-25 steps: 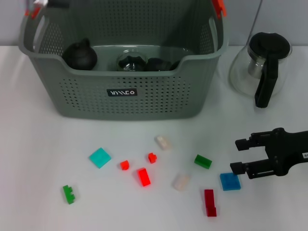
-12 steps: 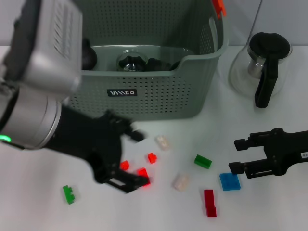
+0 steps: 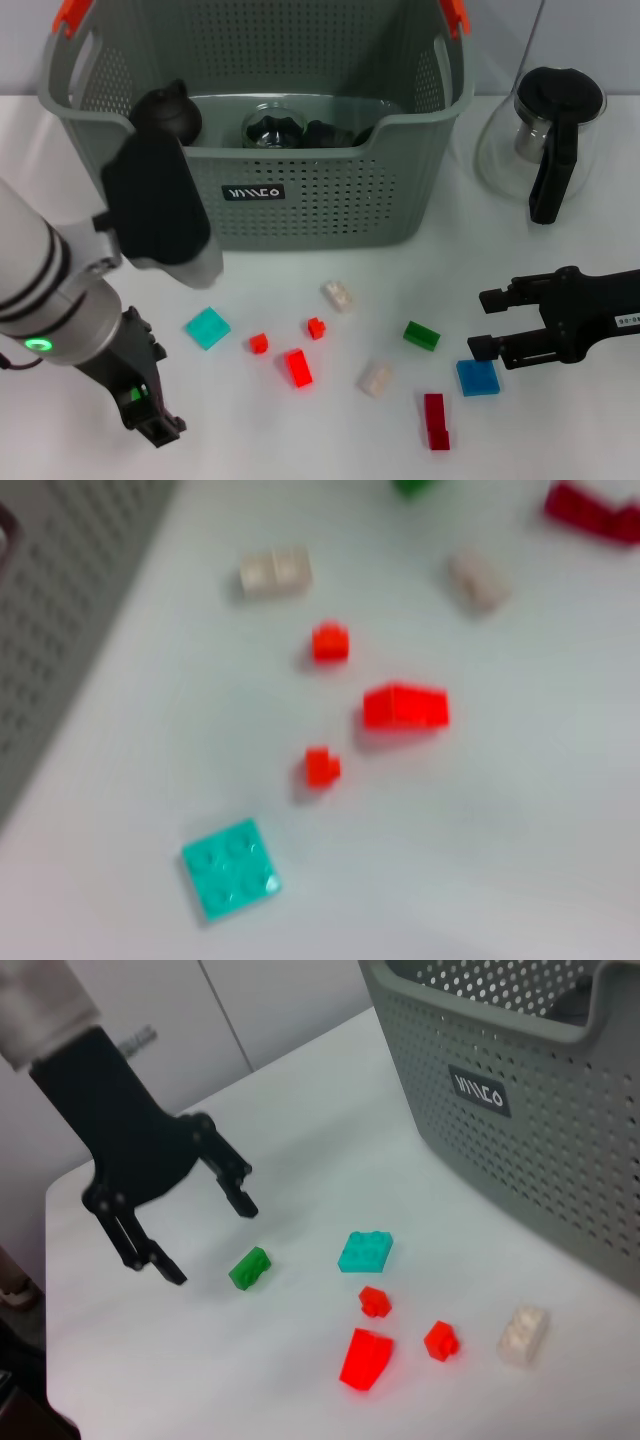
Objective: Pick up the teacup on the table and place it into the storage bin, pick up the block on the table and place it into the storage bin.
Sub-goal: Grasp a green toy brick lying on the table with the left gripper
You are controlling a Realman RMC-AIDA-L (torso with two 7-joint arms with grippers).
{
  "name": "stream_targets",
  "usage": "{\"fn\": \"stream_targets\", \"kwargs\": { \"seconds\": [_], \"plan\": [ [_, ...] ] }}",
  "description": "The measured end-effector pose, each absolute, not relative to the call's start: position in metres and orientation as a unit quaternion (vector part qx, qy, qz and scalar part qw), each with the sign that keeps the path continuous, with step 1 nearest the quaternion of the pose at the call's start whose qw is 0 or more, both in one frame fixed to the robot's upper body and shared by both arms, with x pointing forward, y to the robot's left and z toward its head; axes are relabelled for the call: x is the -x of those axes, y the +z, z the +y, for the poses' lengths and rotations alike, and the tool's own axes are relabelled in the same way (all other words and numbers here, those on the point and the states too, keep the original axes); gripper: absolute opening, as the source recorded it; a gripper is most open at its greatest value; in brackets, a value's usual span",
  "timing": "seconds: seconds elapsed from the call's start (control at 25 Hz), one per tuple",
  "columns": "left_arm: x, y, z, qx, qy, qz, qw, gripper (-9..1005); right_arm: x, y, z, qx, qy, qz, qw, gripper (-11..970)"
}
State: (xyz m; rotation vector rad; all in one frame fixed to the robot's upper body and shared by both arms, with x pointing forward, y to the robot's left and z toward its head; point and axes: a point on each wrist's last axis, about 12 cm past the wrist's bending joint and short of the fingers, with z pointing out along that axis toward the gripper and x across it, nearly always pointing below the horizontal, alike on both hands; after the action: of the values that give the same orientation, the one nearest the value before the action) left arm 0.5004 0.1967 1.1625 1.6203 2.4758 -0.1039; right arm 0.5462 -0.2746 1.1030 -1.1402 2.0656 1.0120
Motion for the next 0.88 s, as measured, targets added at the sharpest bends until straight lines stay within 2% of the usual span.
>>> {"fn": "stream_targets", "kwargs": {
  "seconds": [0.12,0.32,0.88],
  "plan": [
    [-0.503,1.143,0.196,-0.541,-0.012,0.838,0.069,825,-0.547,1.104,-0.273,0.428,0.378,0.77,0.283,795],
    [-0.506,1.13,0.199,-0.534,-0.014,0.843,0.064,826,-0.548,1.104,-0.271,0.43,0.379,0.769,0.283,795],
    [-0.513,1.114,0.208,-0.52,-0.011,0.852,0.063,825,-0.548,1.105,-0.272,0.428,0.378,0.771,0.281,794]
  ]
}}
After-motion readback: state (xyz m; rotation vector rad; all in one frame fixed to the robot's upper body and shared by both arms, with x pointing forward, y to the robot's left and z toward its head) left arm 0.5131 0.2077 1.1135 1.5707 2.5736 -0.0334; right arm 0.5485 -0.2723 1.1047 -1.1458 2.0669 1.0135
